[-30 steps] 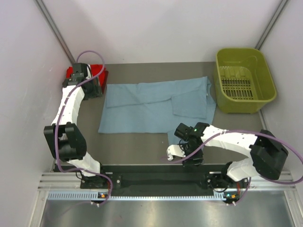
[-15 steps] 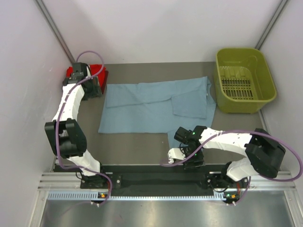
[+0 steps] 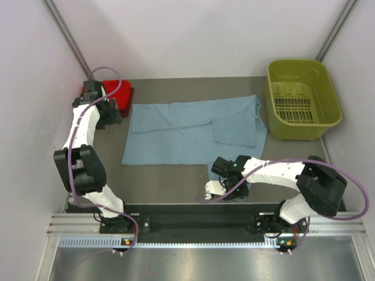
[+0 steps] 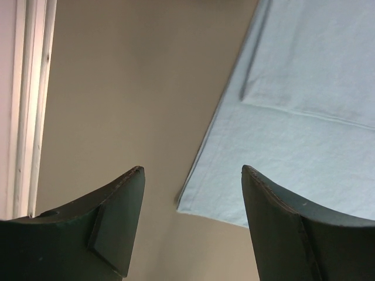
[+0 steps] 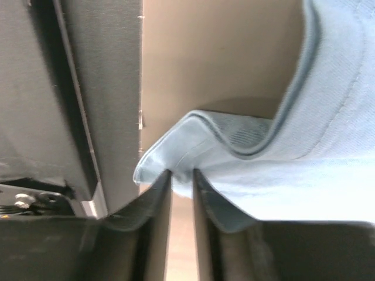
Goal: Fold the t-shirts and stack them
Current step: Fold the tshirt
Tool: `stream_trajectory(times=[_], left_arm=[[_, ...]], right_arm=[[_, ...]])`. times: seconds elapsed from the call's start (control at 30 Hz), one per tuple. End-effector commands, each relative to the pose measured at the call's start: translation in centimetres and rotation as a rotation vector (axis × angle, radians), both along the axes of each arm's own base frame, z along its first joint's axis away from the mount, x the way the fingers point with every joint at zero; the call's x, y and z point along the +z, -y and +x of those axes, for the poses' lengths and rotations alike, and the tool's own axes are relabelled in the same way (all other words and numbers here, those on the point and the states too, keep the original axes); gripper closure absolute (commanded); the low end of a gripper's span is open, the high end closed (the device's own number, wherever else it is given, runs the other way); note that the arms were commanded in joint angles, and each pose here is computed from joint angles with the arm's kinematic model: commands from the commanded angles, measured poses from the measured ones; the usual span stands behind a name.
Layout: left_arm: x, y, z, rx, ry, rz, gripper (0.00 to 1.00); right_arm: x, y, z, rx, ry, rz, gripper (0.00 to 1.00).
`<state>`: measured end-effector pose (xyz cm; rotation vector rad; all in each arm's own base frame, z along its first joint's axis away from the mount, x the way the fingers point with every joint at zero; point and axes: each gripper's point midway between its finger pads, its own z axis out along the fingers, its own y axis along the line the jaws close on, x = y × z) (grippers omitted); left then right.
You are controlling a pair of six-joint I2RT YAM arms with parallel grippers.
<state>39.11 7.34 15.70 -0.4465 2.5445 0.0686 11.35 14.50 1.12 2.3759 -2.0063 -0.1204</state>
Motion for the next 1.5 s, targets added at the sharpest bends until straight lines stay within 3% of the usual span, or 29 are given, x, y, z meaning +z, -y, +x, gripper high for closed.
stream_trajectory(times=[0.0, 0.03, 0.23, 0.5, 0.7, 0.97, 1.47], left_arm=[[-0.8, -0.2, -2.6, 0.074, -0.044, -0.075, 0.28], [-1.1, -0.6, -3.2, 0.095, -0.054, -0.081, 0.28], [-3.4, 0.5, -6.9, 0.142, -0.140, -0.197, 0.29], [-7.3, 2.5, -12.1, 0.177, -0.294, -0.298, 0.29], [-9.7, 2.4, -14.3, 0.261, -0.379, -0.345, 0.34], [-11.3, 1.1, -13.0, 0.305, -0.409, -0.365, 0.35], [-13.8, 1.3, -11.0, 0.311, -0.432, -0.438, 0.48]], right_arm=[[-1.5, -2.7, -0.2, 0.007, -0.007, 0.088, 0.83], [-1.3, -2.7, 0.0, 0.002, 0.007, 0.082, 0.89], [1.9, -2.8, 2.2, -0.013, 0.097, 0.091, 1.00], [8.9, -4.1, 8.0, -0.138, 0.226, 0.214, 1.00], [10.8, -3.2, 8.6, -0.167, 0.265, 0.226, 1.00], [10.9, -2.4, 9.6, -0.224, 0.280, 0.231, 1.00], [12.8, -0.9, 12.5, -0.367, 0.348, 0.276, 1.00]])
